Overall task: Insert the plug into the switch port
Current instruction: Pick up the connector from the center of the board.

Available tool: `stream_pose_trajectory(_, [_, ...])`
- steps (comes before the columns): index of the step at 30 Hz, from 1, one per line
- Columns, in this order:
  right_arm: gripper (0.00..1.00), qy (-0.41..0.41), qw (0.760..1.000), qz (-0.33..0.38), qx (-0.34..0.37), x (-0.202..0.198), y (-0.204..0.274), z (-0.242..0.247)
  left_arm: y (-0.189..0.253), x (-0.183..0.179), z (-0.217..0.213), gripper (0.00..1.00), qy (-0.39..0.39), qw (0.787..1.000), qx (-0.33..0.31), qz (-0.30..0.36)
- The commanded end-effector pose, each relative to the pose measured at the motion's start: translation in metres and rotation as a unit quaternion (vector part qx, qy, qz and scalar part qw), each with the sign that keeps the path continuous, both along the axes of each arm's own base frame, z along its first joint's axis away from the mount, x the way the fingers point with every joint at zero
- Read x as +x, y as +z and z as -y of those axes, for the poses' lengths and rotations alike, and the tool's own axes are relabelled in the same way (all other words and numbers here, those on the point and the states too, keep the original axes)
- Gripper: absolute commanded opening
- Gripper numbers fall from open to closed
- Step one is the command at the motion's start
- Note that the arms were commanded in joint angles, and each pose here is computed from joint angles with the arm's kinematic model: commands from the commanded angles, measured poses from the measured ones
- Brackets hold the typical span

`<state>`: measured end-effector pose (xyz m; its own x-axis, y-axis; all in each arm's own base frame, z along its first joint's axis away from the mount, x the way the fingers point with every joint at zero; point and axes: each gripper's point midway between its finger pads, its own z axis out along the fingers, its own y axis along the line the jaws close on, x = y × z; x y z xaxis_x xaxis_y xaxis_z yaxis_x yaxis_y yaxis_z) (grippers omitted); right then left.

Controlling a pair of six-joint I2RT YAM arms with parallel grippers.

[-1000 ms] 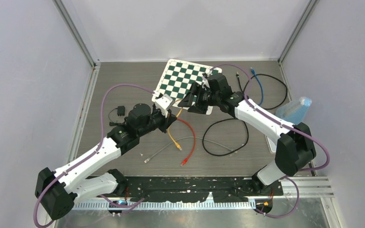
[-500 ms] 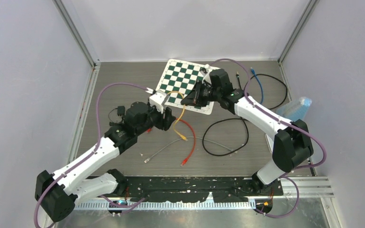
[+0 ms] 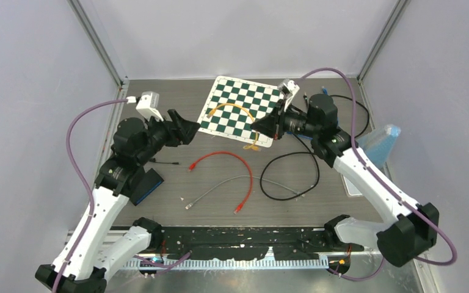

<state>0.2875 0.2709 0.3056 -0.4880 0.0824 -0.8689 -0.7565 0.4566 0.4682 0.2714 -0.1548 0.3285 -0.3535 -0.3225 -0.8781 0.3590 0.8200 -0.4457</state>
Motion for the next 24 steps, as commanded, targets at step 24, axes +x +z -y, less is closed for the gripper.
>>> stream_pose_trajectory(24, [0.05, 0.03, 0.75, 0.656, -0.082, -0.076, 0.06, 0.039, 0.047, -0.035, 0.051, 0.78, -0.193, 0.91, -0.359, -0.08])
